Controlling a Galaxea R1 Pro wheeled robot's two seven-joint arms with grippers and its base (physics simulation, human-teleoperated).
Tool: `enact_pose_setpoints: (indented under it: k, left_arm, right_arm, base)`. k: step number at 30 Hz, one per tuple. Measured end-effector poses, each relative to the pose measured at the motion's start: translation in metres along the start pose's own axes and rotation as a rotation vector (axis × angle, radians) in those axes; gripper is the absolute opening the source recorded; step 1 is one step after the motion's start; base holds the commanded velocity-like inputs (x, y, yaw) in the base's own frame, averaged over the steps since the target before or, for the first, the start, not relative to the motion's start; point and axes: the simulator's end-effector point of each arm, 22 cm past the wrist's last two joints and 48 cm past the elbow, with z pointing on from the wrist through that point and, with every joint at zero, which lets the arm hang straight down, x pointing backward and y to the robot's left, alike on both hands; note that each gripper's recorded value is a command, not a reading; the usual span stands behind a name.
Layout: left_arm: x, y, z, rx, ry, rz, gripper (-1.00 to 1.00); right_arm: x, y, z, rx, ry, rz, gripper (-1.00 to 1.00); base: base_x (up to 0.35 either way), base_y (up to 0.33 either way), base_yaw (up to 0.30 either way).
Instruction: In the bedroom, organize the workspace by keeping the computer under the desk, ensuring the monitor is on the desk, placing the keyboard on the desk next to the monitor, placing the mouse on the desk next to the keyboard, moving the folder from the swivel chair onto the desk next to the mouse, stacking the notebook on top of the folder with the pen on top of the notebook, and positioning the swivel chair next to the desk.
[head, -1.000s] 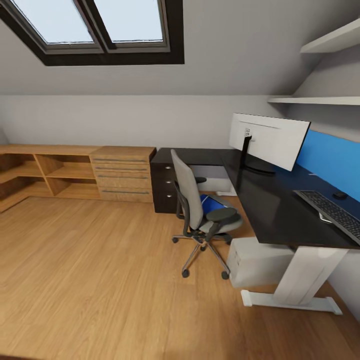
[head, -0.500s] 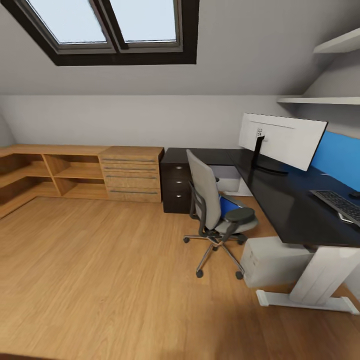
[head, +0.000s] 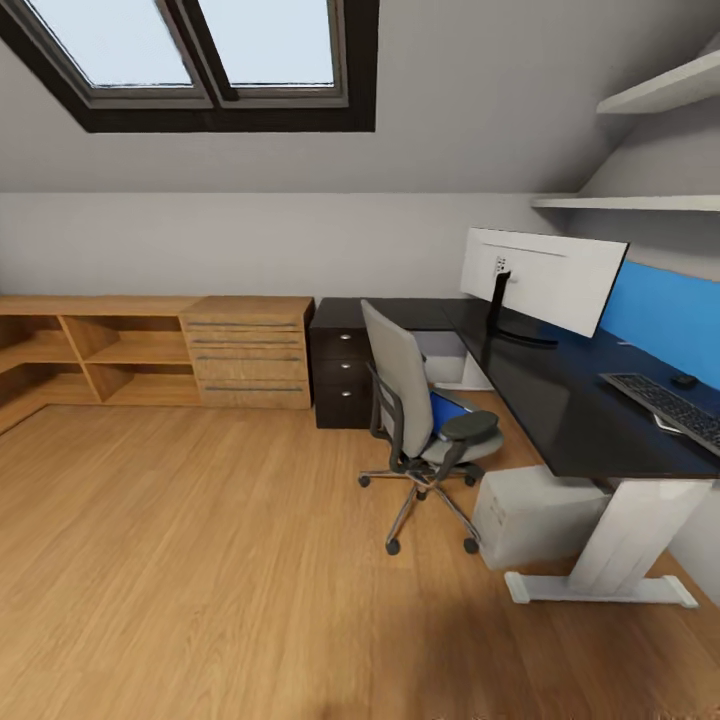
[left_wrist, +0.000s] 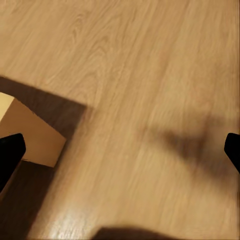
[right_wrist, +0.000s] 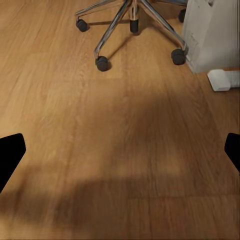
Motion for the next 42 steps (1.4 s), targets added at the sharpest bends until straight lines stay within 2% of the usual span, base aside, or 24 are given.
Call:
enact_pose_setpoints:
  k: [16, 24, 30, 42]
  left_arm:
    - [0.018, -0.001, 0.02, 0.003, -0.015, -0.006, 1.0]
    - [0.028, -0.001, 0.031, 0.004, -0.02, -0.006, 1.0]
    - [0.036, 0.0, 0.038, 0.002, -0.026, -0.008, 1.0]
    - [0.054, 0.002, 0.053, -0.001, -0.031, -0.012, 1.0]
  right_arm:
    - [0.024, -0.001, 0.013, -0.001, -0.014, 0.001, 1.0]
    - [0.037, -0.002, 0.019, -0.001, -0.019, 0.001, 1.0]
    - [0.048, -0.003, 0.024, -0.002, -0.02, 0.001, 1.0]
    - [0.071, -0.005, 0.032, -0.002, -0.019, 0.001, 1.0]
  base:
    - [-0.003, -0.006, -0.207]
    - [-0.056, -0.199, -0.14]
    - [-0.011, -0.189, -0.052]
    - [-0.001, -0.025, -0.006]
